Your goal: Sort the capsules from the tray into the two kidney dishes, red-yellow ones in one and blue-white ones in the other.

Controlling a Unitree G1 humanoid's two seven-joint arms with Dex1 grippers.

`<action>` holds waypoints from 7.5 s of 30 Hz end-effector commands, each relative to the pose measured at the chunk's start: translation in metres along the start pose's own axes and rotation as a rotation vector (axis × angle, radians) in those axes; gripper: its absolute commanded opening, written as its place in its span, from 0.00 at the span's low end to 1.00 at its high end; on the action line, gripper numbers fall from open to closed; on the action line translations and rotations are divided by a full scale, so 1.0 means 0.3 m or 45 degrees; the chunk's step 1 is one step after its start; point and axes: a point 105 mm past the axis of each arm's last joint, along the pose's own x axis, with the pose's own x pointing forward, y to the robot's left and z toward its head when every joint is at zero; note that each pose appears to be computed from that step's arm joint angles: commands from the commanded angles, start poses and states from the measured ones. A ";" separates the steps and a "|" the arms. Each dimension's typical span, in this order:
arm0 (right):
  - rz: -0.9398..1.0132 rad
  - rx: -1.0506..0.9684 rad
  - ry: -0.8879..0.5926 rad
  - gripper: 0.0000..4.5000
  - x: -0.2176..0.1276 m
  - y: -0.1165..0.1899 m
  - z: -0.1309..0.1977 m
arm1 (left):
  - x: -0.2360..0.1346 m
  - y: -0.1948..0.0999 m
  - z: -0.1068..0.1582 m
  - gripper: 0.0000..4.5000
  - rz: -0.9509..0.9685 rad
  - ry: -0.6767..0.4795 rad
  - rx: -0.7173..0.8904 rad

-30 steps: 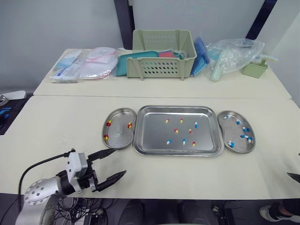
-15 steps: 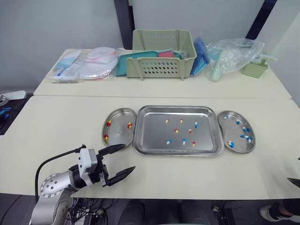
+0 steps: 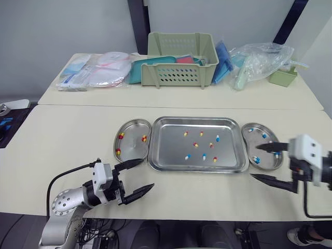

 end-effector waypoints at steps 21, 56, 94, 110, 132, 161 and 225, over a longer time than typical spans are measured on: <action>0.488 -0.375 0.034 0.52 0.522 -0.058 0.089 | 0.043 -0.021 0.018 1.00 -0.031 -0.030 0.041; 0.627 -0.476 -0.020 0.01 0.538 -0.076 0.155 | 0.053 -0.030 0.025 1.00 -0.032 -0.046 0.068; -0.723 0.352 0.113 0.54 -0.155 -0.170 -0.221 | 0.104 -0.060 0.099 1.00 -0.147 -0.184 0.090; -0.625 0.213 0.114 0.99 -0.279 -0.050 -0.243 | -0.334 0.308 0.104 1.00 0.889 0.241 0.017; -0.509 0.231 0.065 0.99 -0.221 0.113 -0.281 | -0.580 0.260 -0.033 1.00 1.029 0.490 -0.090; -0.452 0.298 -0.278 0.99 0.042 0.186 -0.238 | 0.141 0.171 0.194 1.00 0.603 0.152 -0.063; -0.450 0.166 -0.369 1.00 0.110 0.214 -0.167 | 0.346 0.307 0.239 0.01 0.464 0.372 0.010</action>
